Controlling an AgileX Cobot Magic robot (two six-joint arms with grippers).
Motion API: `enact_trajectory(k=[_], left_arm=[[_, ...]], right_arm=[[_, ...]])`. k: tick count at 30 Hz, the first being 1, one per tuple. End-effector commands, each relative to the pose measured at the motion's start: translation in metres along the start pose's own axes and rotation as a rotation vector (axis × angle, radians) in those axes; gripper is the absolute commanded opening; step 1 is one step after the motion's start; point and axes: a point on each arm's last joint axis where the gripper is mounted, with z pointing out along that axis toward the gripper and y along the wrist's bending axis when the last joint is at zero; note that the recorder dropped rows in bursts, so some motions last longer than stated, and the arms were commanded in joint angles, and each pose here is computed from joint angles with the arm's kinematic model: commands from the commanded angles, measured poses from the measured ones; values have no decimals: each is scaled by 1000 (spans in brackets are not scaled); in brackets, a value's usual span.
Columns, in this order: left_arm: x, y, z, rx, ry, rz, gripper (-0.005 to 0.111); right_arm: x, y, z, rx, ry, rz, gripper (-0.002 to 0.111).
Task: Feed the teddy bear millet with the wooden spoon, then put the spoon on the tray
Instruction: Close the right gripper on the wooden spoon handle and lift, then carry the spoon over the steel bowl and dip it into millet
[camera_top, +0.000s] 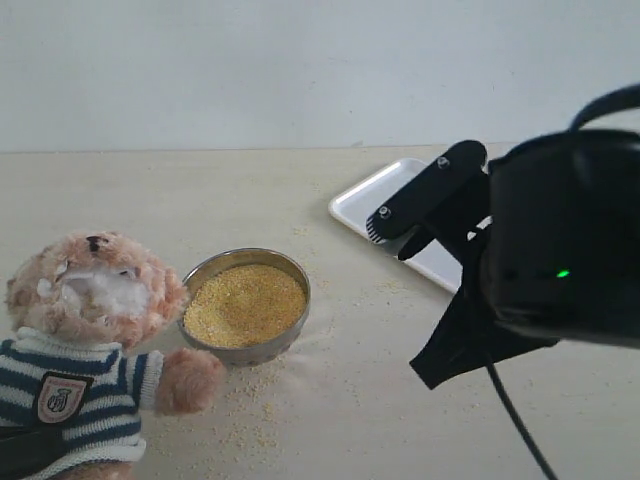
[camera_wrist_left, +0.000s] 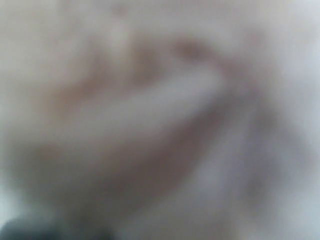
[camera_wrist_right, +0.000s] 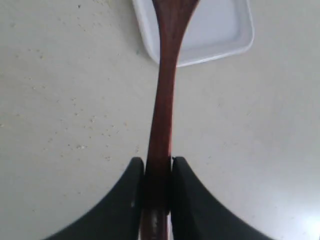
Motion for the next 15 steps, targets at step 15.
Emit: enact_trajectory(k=[15], left_arm=[[0, -2, 0, 17, -13, -1, 5]], right_arm=[[-71, 34, -37, -75, -26, -699, 1]])
